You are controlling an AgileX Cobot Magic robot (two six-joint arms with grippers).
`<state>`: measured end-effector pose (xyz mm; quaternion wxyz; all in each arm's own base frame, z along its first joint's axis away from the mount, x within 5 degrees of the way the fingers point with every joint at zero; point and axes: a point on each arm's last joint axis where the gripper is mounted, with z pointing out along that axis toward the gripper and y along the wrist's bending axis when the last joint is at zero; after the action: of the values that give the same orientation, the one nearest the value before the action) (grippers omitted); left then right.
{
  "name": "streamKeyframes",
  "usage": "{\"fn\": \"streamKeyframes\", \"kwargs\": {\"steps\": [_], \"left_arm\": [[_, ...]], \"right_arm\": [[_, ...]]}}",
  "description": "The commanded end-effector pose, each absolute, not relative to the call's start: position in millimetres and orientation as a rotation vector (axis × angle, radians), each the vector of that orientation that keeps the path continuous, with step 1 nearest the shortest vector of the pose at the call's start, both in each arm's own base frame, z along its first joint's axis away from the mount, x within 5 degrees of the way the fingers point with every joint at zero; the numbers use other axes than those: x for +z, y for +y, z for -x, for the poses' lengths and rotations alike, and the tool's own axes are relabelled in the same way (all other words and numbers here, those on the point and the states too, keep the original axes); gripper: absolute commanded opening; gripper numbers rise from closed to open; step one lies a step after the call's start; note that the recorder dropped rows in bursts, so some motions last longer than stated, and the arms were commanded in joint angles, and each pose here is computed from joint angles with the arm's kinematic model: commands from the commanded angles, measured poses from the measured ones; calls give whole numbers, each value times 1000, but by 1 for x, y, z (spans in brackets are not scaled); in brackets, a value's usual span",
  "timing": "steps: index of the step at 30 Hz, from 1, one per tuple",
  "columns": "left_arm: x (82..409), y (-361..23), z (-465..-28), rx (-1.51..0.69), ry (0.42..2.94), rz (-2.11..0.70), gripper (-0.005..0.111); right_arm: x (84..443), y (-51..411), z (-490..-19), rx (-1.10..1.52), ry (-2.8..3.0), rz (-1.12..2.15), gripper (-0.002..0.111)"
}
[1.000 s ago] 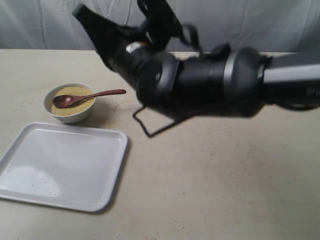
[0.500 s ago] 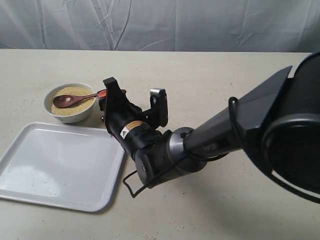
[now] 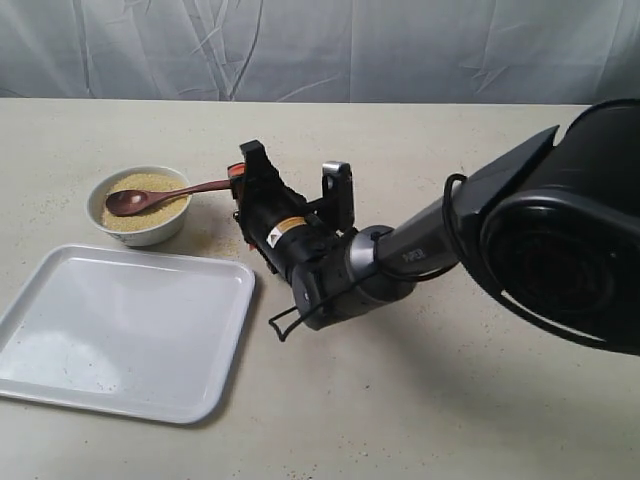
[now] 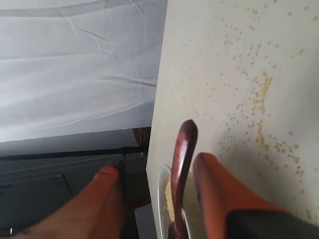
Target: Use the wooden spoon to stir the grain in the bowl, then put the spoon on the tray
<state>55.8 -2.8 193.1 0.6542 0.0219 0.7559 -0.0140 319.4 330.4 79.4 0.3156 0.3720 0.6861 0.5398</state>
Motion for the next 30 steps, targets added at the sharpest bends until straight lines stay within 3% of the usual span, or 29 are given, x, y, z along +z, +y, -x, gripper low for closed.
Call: {"fn": "streamKeyframes", "kwargs": {"steps": [1,9,11,13,15,21,26,30], "left_arm": [[193,-3,-56,-32,1700,-50,0],[193,-3,-56,-32,1700,-50,0],[193,-3,-56,-32,1700,-50,0],[193,-3,-56,-34,1700,-52,0],[193,-3,-56,-34,1700,-52,0],[193,-3,-56,-34,1700,-52,0],[193,-3,-56,-34,1700,-52,0],[193,-3,-56,-34,1700,-52,0]], "right_arm": [[79,348,-333,1433,1849,-941,44],[74,361,-350,1454,1802,-987,43],[72,361,-352,1447,1793,-992,38],[71,359,-353,1414,1793,-990,23],[71,357,-354,1390,1783,-1008,-1],[100,357,-357,1497,1575,-854,0],[141,363,-356,1237,1603,-295,0],[176,358,-359,1038,1598,-39,0]]}}
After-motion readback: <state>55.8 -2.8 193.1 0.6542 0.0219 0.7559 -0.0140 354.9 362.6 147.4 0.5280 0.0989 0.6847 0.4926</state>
